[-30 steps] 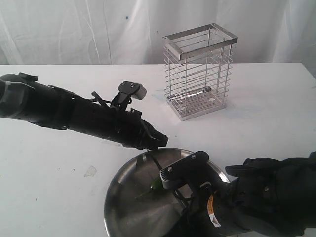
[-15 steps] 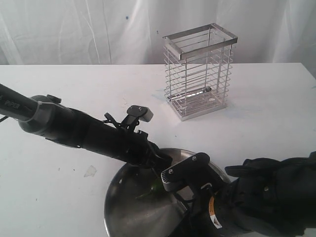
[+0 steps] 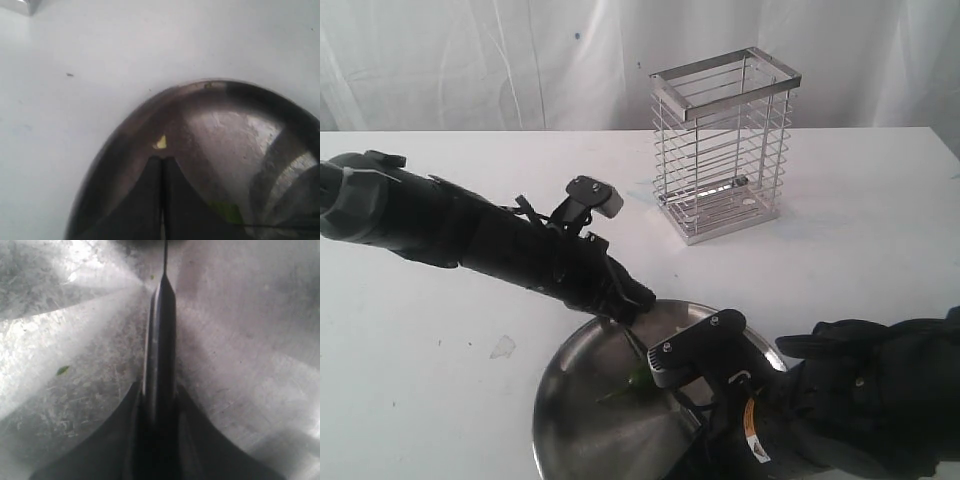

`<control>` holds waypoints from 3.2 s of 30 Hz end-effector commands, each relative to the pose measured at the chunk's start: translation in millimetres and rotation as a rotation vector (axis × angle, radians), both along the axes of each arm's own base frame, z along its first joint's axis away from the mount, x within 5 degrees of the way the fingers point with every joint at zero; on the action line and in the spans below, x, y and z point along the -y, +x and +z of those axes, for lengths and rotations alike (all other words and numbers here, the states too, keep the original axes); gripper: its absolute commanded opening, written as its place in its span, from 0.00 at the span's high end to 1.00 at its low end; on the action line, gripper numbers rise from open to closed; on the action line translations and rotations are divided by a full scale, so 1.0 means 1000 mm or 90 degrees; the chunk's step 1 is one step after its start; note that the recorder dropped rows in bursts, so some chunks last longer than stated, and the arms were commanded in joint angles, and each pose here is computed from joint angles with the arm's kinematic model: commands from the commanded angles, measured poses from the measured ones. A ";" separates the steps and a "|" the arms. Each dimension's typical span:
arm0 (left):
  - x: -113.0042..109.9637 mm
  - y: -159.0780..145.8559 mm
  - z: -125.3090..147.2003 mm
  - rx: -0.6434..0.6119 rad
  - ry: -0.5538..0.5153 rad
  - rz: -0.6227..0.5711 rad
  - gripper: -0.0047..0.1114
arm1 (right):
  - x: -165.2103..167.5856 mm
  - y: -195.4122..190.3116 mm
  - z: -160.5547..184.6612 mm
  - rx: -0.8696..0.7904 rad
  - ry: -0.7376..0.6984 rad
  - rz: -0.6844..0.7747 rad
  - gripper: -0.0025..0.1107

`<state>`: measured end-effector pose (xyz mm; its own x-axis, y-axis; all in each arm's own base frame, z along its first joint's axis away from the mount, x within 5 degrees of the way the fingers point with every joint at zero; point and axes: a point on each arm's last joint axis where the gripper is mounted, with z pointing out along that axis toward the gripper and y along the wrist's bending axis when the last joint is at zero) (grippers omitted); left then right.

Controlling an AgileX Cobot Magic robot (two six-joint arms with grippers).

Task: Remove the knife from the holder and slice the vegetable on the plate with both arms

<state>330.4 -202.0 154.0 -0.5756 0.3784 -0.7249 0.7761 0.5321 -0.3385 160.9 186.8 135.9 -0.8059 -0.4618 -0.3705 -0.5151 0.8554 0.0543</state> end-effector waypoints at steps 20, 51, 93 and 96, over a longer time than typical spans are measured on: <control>-0.013 -0.018 0.020 -0.043 0.037 -0.085 0.96 | 0.008 -0.002 -0.001 -0.032 -0.066 -0.006 0.98; 0.028 -0.059 -0.028 -0.114 0.061 -0.060 0.58 | 0.007 0.000 0.004 -0.039 -0.092 0.010 0.98; 0.031 -0.052 -0.024 -0.145 0.012 0.025 0.62 | 0.007 -0.010 0.019 -0.171 -0.196 0.107 0.98; 0.031 -0.052 -0.024 -0.145 0.013 0.027 0.62 | 0.008 -0.012 0.019 -0.183 -0.200 0.110 0.98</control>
<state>276.3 -231.7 129.7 -0.7062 0.4119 -0.5758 0.6978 0.5421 -0.4681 154.1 177.3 153.3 -0.7897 -0.6135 0.0037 -0.6125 0.7879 -0.0640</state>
